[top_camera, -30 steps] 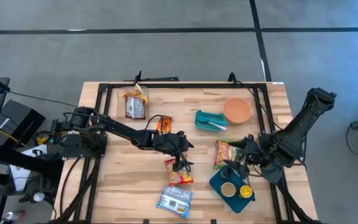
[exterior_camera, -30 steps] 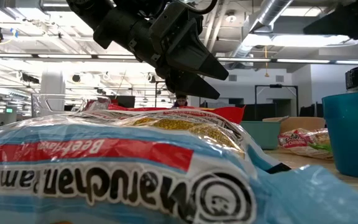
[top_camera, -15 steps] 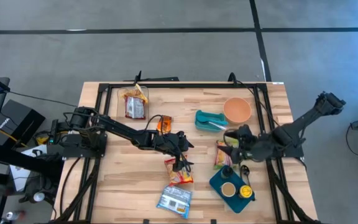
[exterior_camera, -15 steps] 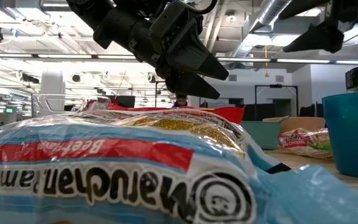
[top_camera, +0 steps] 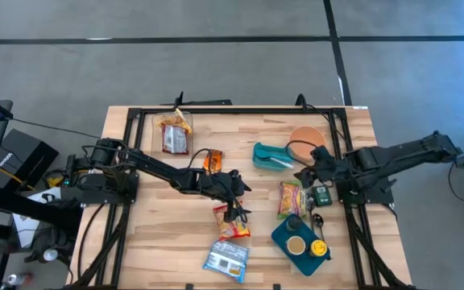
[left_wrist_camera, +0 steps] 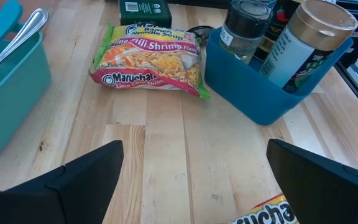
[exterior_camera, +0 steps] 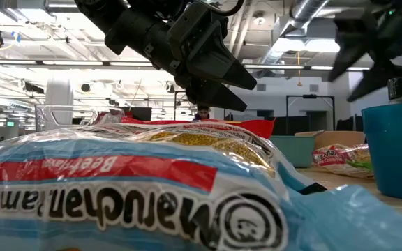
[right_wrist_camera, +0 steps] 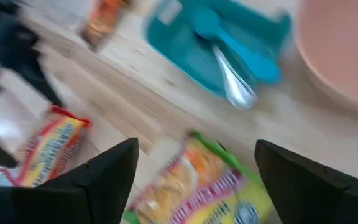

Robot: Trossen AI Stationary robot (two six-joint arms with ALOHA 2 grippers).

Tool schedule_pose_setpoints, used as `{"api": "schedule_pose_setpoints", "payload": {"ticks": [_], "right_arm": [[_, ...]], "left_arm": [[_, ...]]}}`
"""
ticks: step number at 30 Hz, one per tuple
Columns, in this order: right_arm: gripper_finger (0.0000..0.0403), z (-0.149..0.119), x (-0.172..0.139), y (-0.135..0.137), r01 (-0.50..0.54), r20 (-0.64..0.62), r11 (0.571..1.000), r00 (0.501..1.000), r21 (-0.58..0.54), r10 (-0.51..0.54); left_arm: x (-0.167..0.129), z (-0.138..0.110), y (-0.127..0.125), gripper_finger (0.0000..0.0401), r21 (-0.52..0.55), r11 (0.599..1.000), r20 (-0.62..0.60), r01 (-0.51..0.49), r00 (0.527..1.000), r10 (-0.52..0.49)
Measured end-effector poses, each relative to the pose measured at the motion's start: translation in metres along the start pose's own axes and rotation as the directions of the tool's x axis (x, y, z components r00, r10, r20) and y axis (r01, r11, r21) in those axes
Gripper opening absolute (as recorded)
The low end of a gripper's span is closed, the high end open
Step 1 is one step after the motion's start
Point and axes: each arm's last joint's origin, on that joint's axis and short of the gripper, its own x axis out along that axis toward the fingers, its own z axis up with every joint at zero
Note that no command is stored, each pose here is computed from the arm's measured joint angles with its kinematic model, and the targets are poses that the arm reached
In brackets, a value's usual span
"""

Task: Pick & Place Food Item
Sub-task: Put the green seasoning can into the blue bin

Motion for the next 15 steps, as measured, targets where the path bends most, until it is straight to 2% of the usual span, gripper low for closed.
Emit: {"api": "schedule_pose_setpoints", "payload": {"ticks": [8,15], "right_arm": [[0.0300,-0.009,0.004,-0.011,0.147,-0.228,0.976,0.968,0.162,-0.108],[0.0300,-0.021,0.001,-0.021,0.327,-0.291,0.911,0.923,0.249,-0.252]], "left_arm": [[0.000,0.000,0.000,0.0390,0.000,1.000,0.000,0.000,1.000,0.000],[0.000,0.000,0.000,0.0390,0.000,1.000,0.005,0.001,1.000,-0.001]]}}
